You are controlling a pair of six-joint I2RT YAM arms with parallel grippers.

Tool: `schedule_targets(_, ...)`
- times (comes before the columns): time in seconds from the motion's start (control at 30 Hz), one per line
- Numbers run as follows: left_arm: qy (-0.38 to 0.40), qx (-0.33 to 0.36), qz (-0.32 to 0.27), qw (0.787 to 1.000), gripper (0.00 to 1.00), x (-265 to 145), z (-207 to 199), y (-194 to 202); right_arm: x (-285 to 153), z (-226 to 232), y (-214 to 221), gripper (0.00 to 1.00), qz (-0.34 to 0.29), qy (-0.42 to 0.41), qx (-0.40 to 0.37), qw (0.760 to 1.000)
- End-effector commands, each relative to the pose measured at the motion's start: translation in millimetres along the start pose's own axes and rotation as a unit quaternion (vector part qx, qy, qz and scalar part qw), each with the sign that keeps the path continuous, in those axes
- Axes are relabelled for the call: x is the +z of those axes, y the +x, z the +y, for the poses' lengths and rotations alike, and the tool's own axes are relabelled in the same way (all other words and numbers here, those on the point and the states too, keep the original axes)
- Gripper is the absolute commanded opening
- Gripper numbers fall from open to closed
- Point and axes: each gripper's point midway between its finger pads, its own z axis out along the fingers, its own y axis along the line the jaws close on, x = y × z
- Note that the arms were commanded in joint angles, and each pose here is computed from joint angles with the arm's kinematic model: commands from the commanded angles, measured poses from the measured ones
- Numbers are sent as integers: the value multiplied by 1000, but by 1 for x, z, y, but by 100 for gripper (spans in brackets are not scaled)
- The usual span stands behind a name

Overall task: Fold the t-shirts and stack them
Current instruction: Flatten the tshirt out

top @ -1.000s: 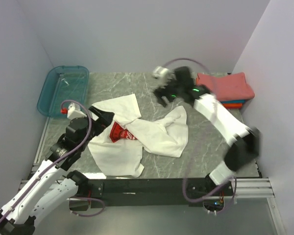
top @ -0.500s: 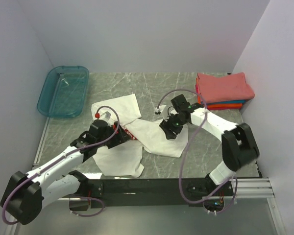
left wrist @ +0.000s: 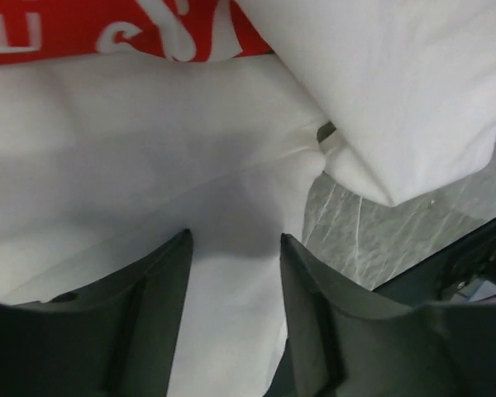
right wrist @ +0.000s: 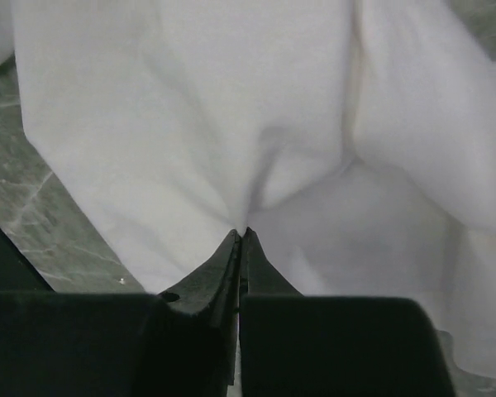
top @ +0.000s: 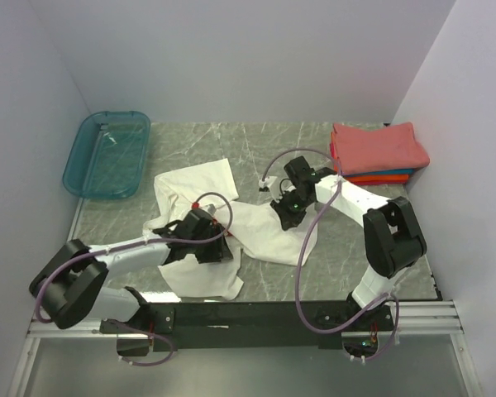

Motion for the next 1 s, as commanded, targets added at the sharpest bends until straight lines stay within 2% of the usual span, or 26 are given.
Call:
schedule_targets(0.0,-15,42,10,999,52,7,-11,3,-37,-21,-35,0,-47,49,-15,998)
schedule_targets(0.13,-29,70,45,996,26,20,-13,21,-83,-80,-93,0,-117,161,12,980)
schedule_targets(0.17,-36,76,47,995,5,22,-11,23,-103,-100,-118,0,-148,206,19,967)
schedule_targets(0.2,-46,80,47,995,1,23,-8,24,-111,-118,-130,0,-167,245,48,954)
schedule_targets(0.23,-62,83,46,994,1,21,-3,24,-133,-168,-142,0,-187,369,78,907)
schedule_targets(0.33,-67,87,14,994,1,4,-6,14,-173,-239,-159,0,-230,537,126,802)
schedule_targets(0.37,-58,89,8,994,1,-2,-10,13,-190,-251,-170,0,-242,554,132,786)
schedule_targets(0.4,-46,92,-1,995,1,-8,-15,11,-188,-258,-175,14,-240,549,144,787)
schedule_targets(0.43,-25,96,-18,995,1,-19,-23,6,-158,-264,-159,29,-185,527,151,816)
schedule_targets(0.47,-10,100,-26,995,7,-24,-28,4,-162,-262,-175,40,-199,501,145,830)
schedule_targets(0.5,4,101,-32,994,17,-29,-33,3,-159,-257,-172,57,-192,488,145,839)
schedule_targets(0.53,21,101,-45,994,40,-37,-39,0,-159,-248,-170,64,-190,472,136,850)
schedule_targets(0.57,30,103,-55,993,48,-41,-43,-4,-133,-236,-155,76,-175,432,122,876)
schedule_targets(0.6,33,104,-65,992,54,-44,-45,-8,-132,-226,-150,80,-175,416,101,886)
schedule_targets(0.63,46,107,-76,990,61,-50,-54,-13,-137,-208,-138,82,-186,404,87,892)
schedule_targets(0.67,53,115,-82,989,63,-53,-58,-16,-134,-191,-140,84,-198,365,53,908)
schedule_targets(0.7,41,118,-110,986,66,-56,-59,-29,-153,-175,-136,84,-216,356,41,908)
schedule_targets(0.8,15,125,-135,983,68,-53,-59,-47,-134,-133,-110,84,-214,252,15,944)
schedule_targets(0.87,-4,118,-144,982,68,-49,-54,-59,-121,-128,-93,80,-203,204,50,956)
schedule_targets(0.9,-7,113,-148,983,67,-44,-55,-64,-100,-122,-87,77,-194,154,86,965)
schedule_targets(0.97,-7,98,-155,983,67,-39,-54,-73,-79,-118,-77,66,-176,103,152,967)
